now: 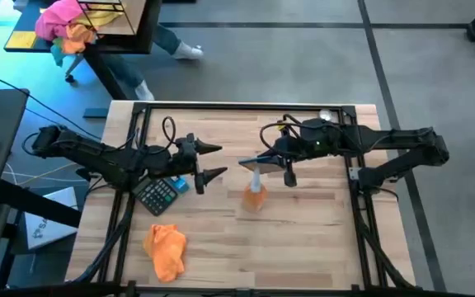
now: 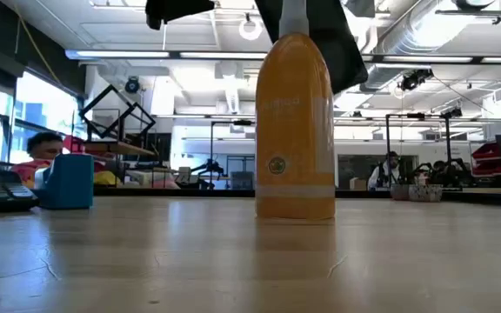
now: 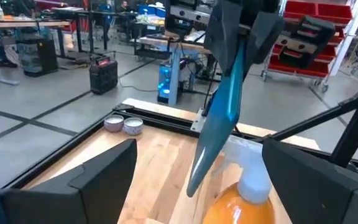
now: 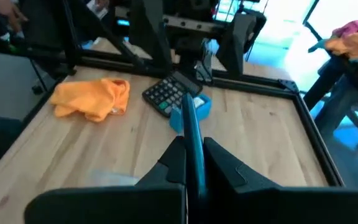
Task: Apply microfiber cloth
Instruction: Spray the blue phone using the orange spray bottle
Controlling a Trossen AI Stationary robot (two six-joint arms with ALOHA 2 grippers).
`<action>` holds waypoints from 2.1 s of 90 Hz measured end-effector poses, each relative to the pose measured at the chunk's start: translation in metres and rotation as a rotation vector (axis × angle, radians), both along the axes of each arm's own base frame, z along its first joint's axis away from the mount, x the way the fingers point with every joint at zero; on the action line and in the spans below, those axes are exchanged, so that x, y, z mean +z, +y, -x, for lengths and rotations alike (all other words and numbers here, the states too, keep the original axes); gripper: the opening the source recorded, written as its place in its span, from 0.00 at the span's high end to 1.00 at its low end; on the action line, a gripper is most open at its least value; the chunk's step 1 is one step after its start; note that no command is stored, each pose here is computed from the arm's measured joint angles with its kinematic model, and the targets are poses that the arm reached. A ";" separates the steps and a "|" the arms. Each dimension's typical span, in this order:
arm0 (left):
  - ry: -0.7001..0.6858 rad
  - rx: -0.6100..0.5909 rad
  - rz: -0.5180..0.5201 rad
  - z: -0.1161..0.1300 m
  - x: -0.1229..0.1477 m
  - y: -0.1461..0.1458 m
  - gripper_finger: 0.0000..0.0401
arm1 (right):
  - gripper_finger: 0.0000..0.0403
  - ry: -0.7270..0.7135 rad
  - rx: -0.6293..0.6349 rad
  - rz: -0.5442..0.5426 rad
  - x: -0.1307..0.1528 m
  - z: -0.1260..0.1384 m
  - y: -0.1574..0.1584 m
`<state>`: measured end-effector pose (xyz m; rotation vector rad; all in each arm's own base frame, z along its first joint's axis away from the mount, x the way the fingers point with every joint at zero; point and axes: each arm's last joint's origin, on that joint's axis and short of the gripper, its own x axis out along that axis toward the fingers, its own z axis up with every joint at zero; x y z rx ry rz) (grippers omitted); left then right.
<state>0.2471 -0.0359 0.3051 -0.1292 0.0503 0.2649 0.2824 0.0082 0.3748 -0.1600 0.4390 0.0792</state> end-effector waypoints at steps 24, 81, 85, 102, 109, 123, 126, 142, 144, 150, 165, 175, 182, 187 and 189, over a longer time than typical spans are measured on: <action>0.001 0.000 0.000 0.000 0.000 0.000 0.18 | 1.00 0.020 -0.020 0.000 0.009 0.020 -0.001; 0.000 0.000 0.000 0.000 0.000 0.000 0.18 | 1.00 0.182 -0.090 -0.049 -0.002 0.034 -0.002; 0.000 0.000 0.000 0.000 0.000 0.000 0.18 | 1.00 0.188 -0.094 -0.054 -0.002 0.035 -0.002; 0.000 0.000 0.000 0.000 0.000 0.000 0.18 | 1.00 0.197 -0.130 -0.063 -0.003 0.035 -0.003; 0.000 0.000 0.000 0.000 0.000 0.000 0.18 | 1.00 0.198 -0.145 -0.081 -0.003 0.035 -0.003; 0.000 0.000 0.000 0.000 0.000 0.000 0.18 | 1.00 0.216 -0.155 -0.119 -0.005 0.036 -0.002; 0.000 0.000 0.000 0.000 0.000 0.000 0.18 | 1.00 0.219 -0.155 -0.126 -0.005 0.036 -0.002; 0.000 0.000 0.000 0.000 0.000 0.000 0.18 | 1.00 0.229 -0.134 -0.125 -0.006 0.037 0.006; 0.000 0.000 0.000 0.000 0.000 0.000 0.18 | 1.00 0.227 -0.133 -0.122 -0.006 0.037 0.008; 0.000 0.000 0.000 0.000 0.000 0.000 0.18 | 1.00 0.216 -0.133 -0.109 -0.005 0.037 0.012; 0.000 0.000 0.000 0.000 0.000 0.000 0.18 | 1.00 0.199 -0.123 -0.129 -0.004 0.037 0.022; 0.000 0.000 0.000 0.000 0.000 0.000 0.18 | 1.00 0.202 -0.110 -0.159 -0.004 0.038 0.031; 0.000 0.000 0.000 0.000 0.000 0.000 0.18 | 1.00 0.198 -0.118 -0.157 -0.003 0.040 0.038; -0.012 0.001 0.021 0.000 0.001 0.000 0.18 | 1.00 0.192 -0.126 -0.145 -0.003 0.041 0.043; -0.030 0.003 0.048 0.000 0.002 0.000 0.18 | 1.00 0.189 -0.129 -0.139 -0.003 0.041 0.044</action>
